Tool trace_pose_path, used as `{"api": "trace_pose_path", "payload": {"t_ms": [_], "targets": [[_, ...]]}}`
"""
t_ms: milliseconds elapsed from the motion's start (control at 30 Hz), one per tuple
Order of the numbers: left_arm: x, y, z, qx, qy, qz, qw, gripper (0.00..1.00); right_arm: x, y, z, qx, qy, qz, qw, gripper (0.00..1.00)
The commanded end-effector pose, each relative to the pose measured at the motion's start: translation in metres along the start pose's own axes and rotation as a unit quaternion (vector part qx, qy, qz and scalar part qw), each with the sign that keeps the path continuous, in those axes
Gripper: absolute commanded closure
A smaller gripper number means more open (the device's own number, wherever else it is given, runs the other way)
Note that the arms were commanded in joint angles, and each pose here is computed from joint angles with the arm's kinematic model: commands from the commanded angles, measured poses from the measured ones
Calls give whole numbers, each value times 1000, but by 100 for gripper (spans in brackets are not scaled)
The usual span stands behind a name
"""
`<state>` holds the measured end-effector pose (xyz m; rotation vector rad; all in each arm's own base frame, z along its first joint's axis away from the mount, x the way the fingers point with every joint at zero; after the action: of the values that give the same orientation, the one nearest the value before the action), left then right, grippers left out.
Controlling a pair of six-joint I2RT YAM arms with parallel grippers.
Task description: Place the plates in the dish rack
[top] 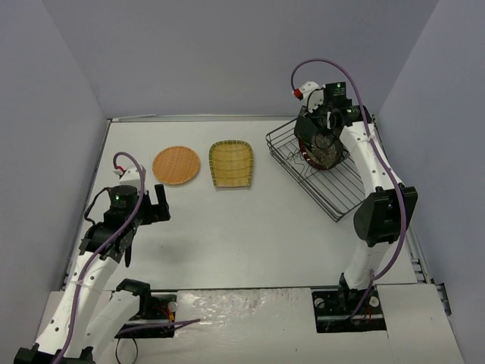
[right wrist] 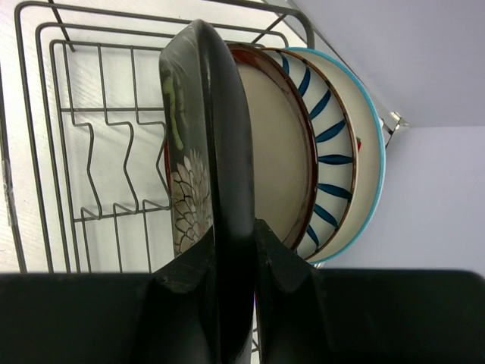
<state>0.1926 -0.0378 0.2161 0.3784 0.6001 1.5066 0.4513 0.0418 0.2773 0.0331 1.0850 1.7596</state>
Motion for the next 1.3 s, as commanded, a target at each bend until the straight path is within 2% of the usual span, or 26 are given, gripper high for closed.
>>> {"api": "trace_pose_path", "payload": {"t_ms": [0, 333, 500, 600, 833, 900, 1033, 1167, 1267], "targets": [[-4, 4, 22, -42, 3, -11, 999, 3, -21, 3, 21, -61, 10, -46, 997, 100], [-4, 2, 21, -38, 3, -10, 999, 3, -2, -27, 8, -54, 1, 7, 999, 100], [-6, 0, 19, -30, 11, -13, 999, 3, 1, -38, 5, -55, -12, 21, 998, 85], [-7, -2, 19, -24, 14, -13, 1000, 3, -1, -40, 3, -55, -19, 21, 998, 68], [-9, -4, 17, -16, 17, -19, 1000, 3, -10, -29, 10, -67, -34, 7, 997, 41], [-10, -6, 16, -14, 21, -22, 999, 3, -18, -12, 15, -73, -45, -19, 996, 28], [-16, -13, 19, -10, 38, -37, 999, 3, -39, 33, 29, -98, -79, -81, 989, 14], [-32, -29, 25, 4, 85, -69, 994, 3, -54, 95, 42, -145, -123, -134, 972, 4], [-44, -45, 31, 3, 135, -89, 987, 3, -56, 131, 44, -176, -159, -154, 959, 0]]}}
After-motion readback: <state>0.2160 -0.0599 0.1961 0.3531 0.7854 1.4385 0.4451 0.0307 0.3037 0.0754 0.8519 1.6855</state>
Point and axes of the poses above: each gripper's point midway between its finger pads, its own y axis back along the fingers, its own x axis along the line the jaws close on, z = x × y, the point moved 6 cm from there along y, back along the fingers
